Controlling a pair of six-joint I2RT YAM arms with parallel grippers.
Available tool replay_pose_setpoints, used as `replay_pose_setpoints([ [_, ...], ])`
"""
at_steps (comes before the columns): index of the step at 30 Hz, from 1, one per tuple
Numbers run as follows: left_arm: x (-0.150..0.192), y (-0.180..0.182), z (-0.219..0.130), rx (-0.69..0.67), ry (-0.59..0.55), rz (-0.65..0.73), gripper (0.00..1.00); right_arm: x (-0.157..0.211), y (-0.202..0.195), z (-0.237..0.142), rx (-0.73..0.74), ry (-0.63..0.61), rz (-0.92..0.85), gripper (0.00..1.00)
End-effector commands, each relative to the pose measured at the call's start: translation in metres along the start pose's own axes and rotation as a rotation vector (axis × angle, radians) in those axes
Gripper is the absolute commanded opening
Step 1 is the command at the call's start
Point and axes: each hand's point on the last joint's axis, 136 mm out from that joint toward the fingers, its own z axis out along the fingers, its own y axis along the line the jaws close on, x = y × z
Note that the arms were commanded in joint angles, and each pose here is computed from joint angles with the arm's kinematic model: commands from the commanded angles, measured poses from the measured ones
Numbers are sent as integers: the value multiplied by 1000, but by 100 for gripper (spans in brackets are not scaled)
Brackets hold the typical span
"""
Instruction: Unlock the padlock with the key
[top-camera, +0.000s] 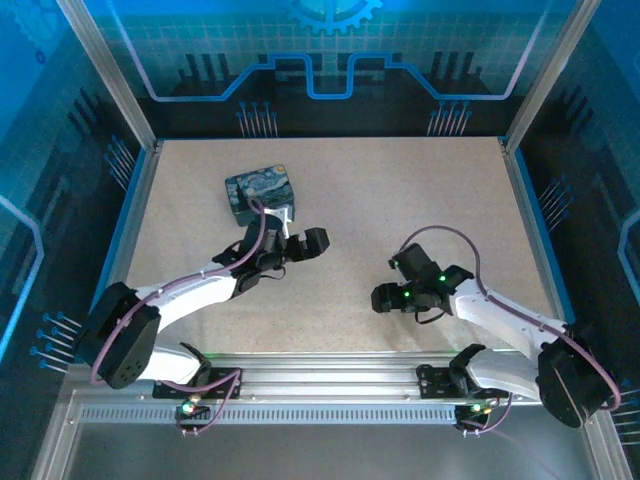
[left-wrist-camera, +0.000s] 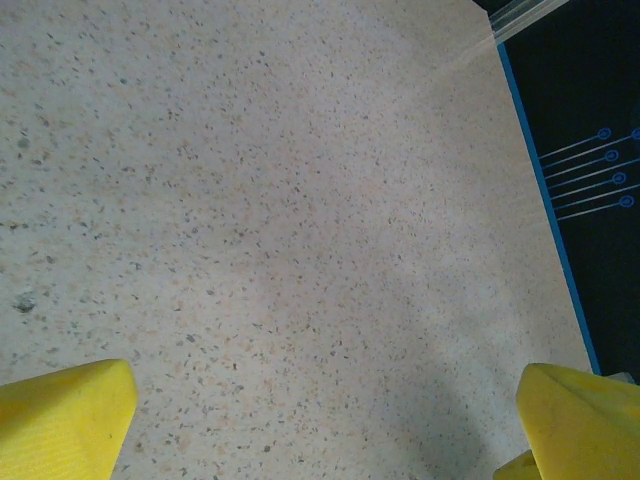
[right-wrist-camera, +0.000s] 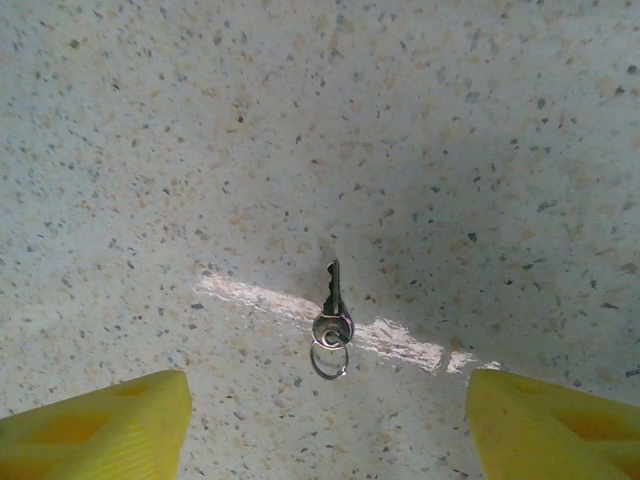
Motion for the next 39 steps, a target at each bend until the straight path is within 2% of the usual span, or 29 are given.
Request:
replay_pose_setpoints([
  [1, -4, -15, 4, 56, -7, -12, 99, 10, 3, 8, -13, 47, 30, 70],
  [17, -3, -11, 3, 39, -11, 5, 99, 25, 4, 27, 14, 136, 57, 46],
  [39, -9, -15, -5, 35, -33, 28, 99, 21, 6, 37, 40, 138, 66, 30],
])
